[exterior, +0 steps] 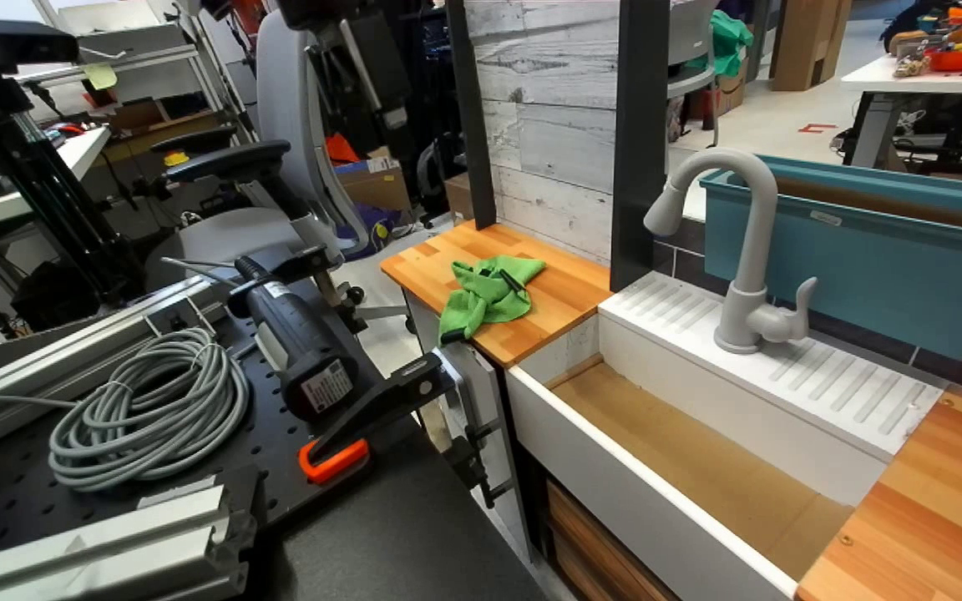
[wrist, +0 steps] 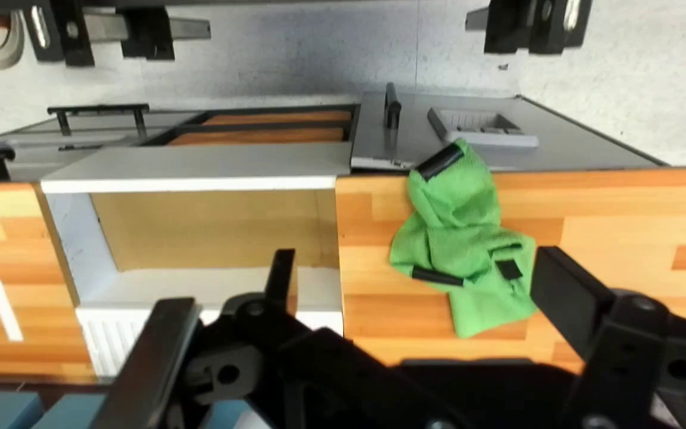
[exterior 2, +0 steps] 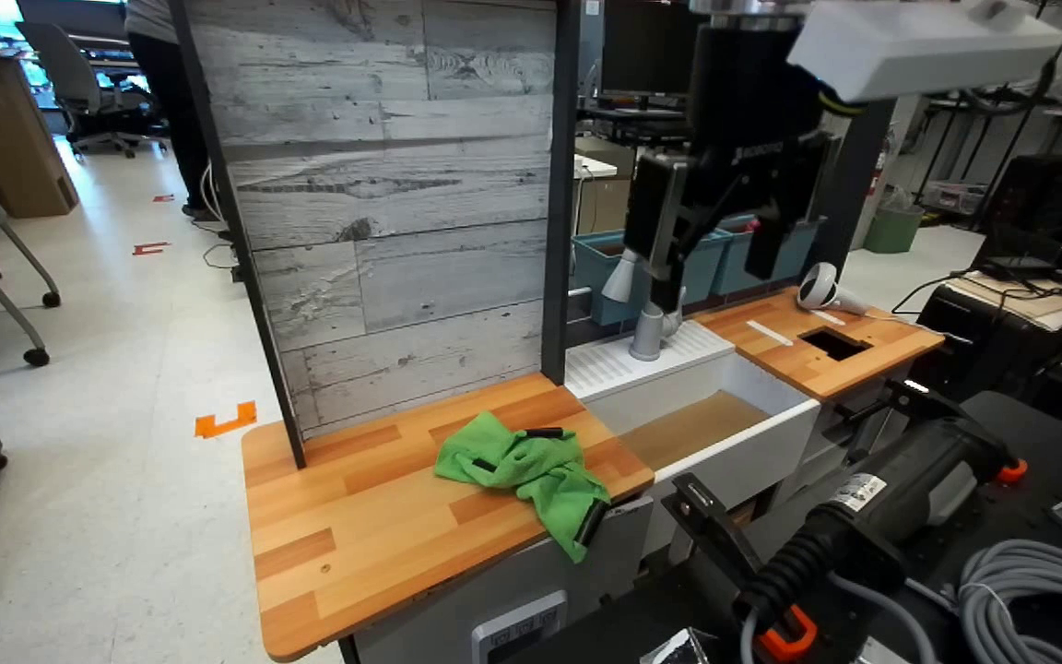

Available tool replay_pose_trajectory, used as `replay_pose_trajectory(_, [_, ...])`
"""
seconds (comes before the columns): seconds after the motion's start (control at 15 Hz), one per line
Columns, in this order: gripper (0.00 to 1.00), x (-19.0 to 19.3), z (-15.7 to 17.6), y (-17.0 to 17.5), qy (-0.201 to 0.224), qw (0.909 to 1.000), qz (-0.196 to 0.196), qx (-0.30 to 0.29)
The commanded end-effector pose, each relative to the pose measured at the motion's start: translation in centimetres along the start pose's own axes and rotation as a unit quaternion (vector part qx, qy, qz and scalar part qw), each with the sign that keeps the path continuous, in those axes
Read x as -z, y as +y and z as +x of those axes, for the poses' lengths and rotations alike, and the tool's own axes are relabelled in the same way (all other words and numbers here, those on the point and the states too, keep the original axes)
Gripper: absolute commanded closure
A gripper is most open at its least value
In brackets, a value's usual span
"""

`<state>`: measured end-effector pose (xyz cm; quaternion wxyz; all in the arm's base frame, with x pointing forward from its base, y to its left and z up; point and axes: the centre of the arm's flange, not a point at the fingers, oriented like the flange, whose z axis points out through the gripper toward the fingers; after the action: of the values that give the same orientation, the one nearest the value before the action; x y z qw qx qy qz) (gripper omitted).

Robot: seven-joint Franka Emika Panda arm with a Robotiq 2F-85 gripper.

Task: Unfold the towel on the table

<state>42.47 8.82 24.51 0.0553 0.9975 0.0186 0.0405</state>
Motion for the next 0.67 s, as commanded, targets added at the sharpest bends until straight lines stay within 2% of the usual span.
replay_pose_trajectory(0.0, [0.0, 1.0, 4.7, -1.2, 0.064, 0.9975, -0.004, 0.03])
replay_pose_trajectory(0.27, [0.0, -1.2, 7.9, -2.5, 0.084, 0.9931, 0.01, 0.081])
replay_pose_trajectory(0.6, [0.0, -7.9, 9.2, -3.7, 0.071, 0.9835, 0.028, 0.164])
